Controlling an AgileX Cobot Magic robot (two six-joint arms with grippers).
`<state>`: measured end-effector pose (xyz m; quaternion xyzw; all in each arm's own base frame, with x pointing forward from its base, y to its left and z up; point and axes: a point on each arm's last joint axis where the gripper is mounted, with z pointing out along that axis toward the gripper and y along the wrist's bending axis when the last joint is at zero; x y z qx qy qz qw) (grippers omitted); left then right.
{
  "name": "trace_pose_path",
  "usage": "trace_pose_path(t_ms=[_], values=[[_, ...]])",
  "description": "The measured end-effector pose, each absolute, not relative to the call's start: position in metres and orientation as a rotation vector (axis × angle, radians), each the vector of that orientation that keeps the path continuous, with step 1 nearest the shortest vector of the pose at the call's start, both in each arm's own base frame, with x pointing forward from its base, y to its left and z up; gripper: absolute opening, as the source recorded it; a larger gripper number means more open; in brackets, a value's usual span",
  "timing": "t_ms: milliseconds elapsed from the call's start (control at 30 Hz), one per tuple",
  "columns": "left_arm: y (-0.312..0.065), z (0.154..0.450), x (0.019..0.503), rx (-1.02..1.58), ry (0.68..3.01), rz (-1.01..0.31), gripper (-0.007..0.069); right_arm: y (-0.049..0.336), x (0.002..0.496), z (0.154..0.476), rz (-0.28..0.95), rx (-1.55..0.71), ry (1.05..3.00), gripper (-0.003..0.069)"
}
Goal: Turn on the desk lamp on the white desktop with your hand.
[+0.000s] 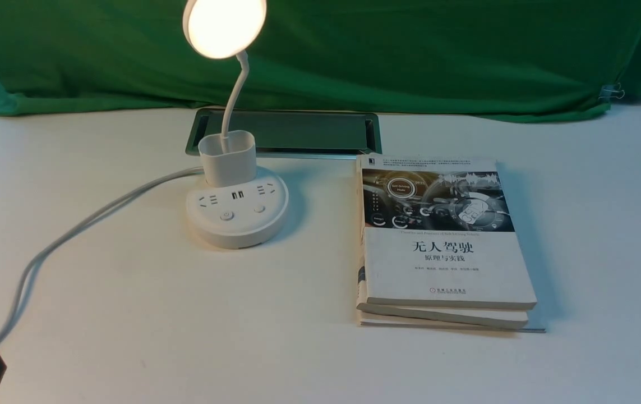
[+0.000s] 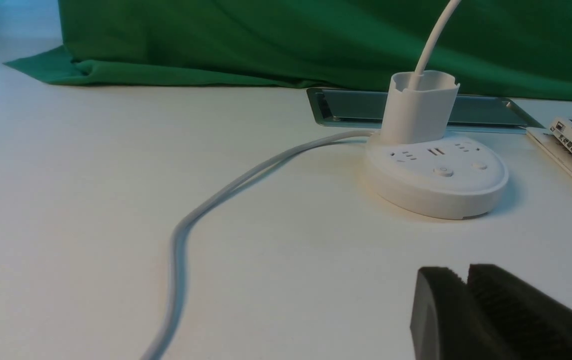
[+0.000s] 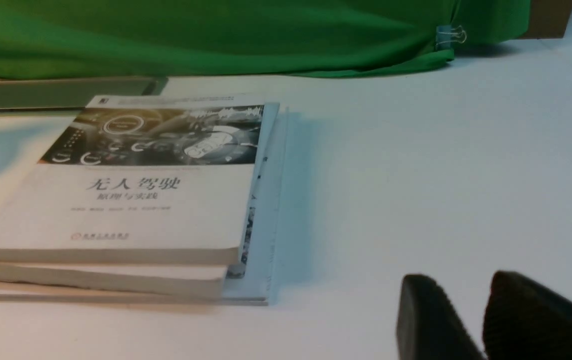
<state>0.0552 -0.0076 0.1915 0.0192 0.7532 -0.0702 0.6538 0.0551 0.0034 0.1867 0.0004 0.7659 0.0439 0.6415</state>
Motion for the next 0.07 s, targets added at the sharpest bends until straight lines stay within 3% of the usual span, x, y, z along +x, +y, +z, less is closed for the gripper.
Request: trace_pose_path(t_ms=[67], values=[[-0.0076, 0.1915, 0.0552, 0.043, 1.709, -0.159, 0.0086, 0.0034, 0.0551, 0.1867, 0.1, 0.001, 1.746, 0.0241]])
